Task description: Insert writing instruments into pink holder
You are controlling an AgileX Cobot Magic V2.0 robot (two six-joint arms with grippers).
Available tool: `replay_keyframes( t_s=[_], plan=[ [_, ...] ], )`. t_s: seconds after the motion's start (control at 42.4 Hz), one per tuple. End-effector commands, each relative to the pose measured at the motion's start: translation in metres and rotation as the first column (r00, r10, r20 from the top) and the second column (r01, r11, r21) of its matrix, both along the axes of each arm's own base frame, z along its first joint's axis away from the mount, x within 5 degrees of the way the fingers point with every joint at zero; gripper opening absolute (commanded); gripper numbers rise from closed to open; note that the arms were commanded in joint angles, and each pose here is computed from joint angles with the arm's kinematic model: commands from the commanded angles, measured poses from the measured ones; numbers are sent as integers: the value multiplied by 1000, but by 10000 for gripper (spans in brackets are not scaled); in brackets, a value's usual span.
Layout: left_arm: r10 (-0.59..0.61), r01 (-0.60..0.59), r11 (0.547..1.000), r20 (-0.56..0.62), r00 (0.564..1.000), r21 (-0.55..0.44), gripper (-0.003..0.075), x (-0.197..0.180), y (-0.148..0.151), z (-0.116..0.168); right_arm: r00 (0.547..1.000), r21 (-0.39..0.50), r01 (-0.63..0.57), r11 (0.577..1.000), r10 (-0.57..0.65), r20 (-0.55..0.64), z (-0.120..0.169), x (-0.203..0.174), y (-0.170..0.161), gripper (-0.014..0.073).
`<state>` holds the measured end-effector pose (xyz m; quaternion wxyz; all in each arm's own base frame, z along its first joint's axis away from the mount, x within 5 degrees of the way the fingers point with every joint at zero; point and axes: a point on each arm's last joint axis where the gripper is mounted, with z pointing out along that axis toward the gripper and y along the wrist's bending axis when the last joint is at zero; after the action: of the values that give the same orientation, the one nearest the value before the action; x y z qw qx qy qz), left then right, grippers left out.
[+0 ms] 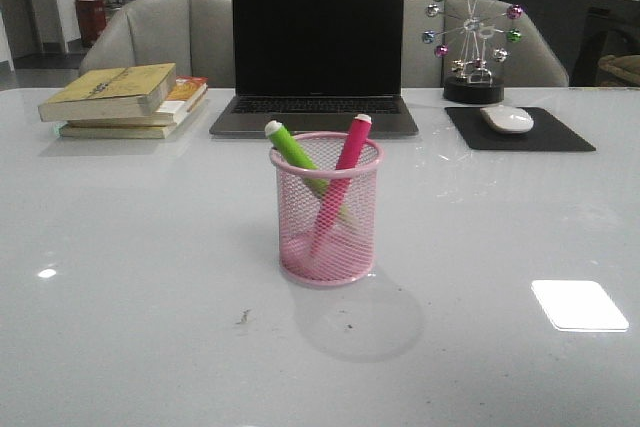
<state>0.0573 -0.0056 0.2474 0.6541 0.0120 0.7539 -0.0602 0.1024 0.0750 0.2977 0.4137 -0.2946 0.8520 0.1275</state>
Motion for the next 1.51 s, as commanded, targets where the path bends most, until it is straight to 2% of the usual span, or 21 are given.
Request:
replay_keyframes(
  t_s=[0.0, 0.118, 0.33, 0.354, 0.637, 0.802, 1.486],
  plan=[
    [39, -27, 996, 151, 988, -85, 93, -4, 1, 1, 997, 47, -2, 999, -2, 83, 14, 3, 1, 58],
    [74, -55, 992, 170, 983, -111, 93, -6, 3, -17, 997, 47, -2, 999, -2, 83, 14, 3, 1, 58],
    [66, -43, 992, 204, 977, -115, 93, -3, 3, -38, 997, 47, -2, 999, -2, 83, 14, 3, 1, 58],
    [63, -43, 993, 176, 982, -112, 93, -2, 2, -41, 997, 47, -2, 999, -2, 83, 14, 3, 1, 58],
    [61, -45, 995, 195, 979, -84, 93, -3, 3, -39, 997, 47, -2, 999, -2, 83, 14, 3, 1, 58],
    [51, -54, 999, 266, 963, 4, 93, -3, 3, -33, 997, 47, -2, 999, -2, 83, 14, 3, 1, 58],
    [53, -57, 998, 291, 955, 3, 93, -3, 3, -31, 997, 47, -2, 999, -2, 83, 14, 3, 1, 58]
  ],
)
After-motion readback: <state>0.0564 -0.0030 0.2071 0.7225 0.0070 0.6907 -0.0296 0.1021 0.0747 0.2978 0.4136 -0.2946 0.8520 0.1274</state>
